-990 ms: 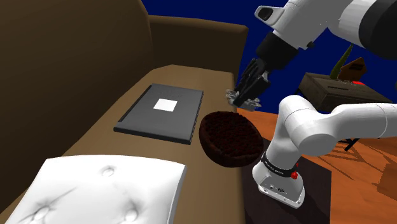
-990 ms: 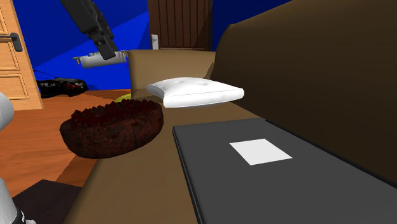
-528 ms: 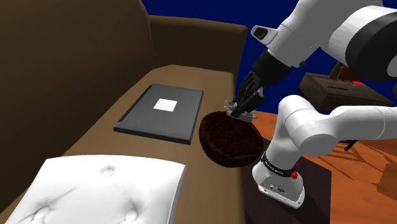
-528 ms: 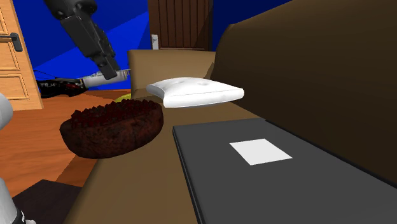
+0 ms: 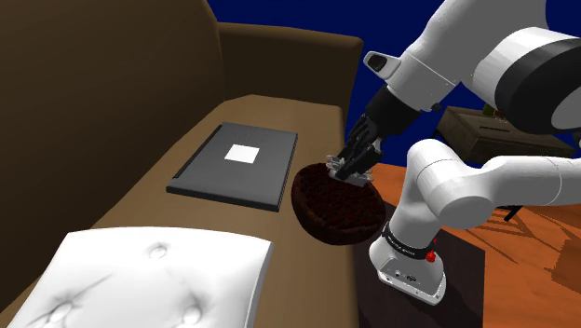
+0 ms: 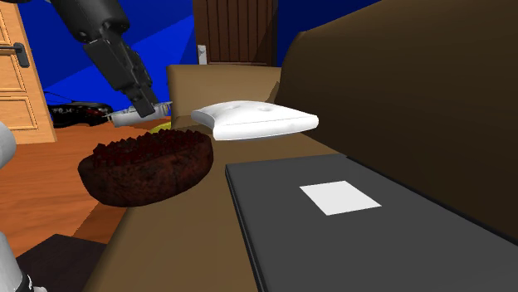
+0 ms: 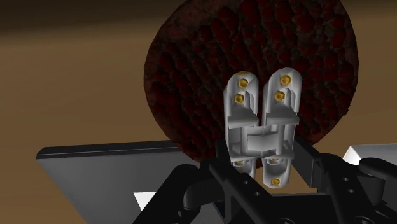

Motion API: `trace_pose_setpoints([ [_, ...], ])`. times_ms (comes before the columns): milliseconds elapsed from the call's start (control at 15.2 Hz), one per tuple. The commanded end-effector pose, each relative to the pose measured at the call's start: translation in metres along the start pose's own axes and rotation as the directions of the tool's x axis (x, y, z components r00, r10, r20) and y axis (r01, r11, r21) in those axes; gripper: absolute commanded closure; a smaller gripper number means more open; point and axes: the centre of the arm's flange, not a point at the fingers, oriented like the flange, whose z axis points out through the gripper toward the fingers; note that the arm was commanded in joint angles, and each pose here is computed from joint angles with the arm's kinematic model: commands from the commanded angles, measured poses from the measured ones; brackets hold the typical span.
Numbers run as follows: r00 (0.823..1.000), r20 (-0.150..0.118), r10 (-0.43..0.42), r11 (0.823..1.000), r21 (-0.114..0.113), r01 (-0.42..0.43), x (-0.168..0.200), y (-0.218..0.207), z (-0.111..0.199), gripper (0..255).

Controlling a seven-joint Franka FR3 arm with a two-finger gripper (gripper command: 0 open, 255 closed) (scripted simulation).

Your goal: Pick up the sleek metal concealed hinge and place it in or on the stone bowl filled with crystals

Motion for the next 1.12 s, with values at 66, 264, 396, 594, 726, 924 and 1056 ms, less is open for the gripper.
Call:
trace_pose_setpoints([
  [66, 1.000, 0.000, 0.000, 1.000, 0.000, 0.000, 0.000, 0.000, 0.000, 255],
  [264, 1.000, 0.000, 0.000, 1.000, 0.000, 0.000, 0.000, 0.000, 0.000, 0],
  [396, 1.000, 0.000, 0.000, 1.000, 0.000, 0.000, 0.000, 0.000, 0.000, 0],
  [594, 1.000, 0.000, 0.000, 1.000, 0.000, 0.000, 0.000, 0.000, -0.026, 0],
  [726, 1.000, 0.000, 0.000, 1.000, 0.000, 0.000, 0.000, 0.000, -0.050, 0],
  [924, 1.000, 0.000, 0.000, 1.000, 0.000, 0.000, 0.000, 0.000, -0.050, 0],
  [1056, 1.000, 0.000, 0.000, 1.000, 0.000, 0.000, 0.000, 0.000, -0.050, 0],
])
